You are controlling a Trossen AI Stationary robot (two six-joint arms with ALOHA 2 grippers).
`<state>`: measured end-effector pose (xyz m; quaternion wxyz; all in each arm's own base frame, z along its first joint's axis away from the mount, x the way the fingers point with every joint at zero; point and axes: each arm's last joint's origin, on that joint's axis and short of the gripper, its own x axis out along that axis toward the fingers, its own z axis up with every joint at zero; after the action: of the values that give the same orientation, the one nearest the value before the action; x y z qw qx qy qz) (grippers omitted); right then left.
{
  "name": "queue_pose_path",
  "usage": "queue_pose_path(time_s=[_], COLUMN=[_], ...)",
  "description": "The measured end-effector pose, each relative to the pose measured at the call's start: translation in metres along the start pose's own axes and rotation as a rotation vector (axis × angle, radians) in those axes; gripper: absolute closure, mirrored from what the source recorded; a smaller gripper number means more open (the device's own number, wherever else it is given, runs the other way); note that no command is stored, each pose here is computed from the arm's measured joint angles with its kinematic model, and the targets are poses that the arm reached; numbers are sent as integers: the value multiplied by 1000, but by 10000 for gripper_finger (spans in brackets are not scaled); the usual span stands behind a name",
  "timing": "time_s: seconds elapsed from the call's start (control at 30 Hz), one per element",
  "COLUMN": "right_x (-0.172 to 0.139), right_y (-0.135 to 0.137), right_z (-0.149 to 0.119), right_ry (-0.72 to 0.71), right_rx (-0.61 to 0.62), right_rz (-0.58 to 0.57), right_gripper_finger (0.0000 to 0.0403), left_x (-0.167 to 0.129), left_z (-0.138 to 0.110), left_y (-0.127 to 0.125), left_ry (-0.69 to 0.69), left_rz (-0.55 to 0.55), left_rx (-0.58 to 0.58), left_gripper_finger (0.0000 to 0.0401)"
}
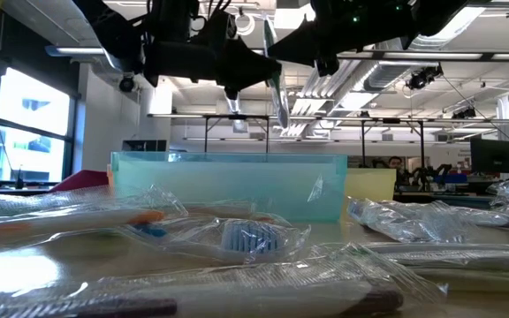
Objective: Pick & Place Toothbrushes
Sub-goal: Put the green toothbrush into the orange bin
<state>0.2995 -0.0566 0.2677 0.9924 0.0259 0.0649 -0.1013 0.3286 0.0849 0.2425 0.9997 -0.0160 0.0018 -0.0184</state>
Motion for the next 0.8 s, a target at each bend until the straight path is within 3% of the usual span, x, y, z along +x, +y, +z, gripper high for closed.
queue_pose_path(time_s=[0.2,0.57,0.8], right_x=[0,0,0], right_y=[0,1,3], right_z=[0,-1,-1], right_ry=[0,8,8], right_rx=[0,0,16], right_rz=[3,40,43], right_gripper_finger=[388,387,313], left_x=[0,0,0], left_z=[0,-2,-3], left_y=[0,0,0], left_ry=[1,17,25], left_rz=[0,-10,-7], left_rx=[-1,-9,-12], left_gripper_finger=[378,384,390])
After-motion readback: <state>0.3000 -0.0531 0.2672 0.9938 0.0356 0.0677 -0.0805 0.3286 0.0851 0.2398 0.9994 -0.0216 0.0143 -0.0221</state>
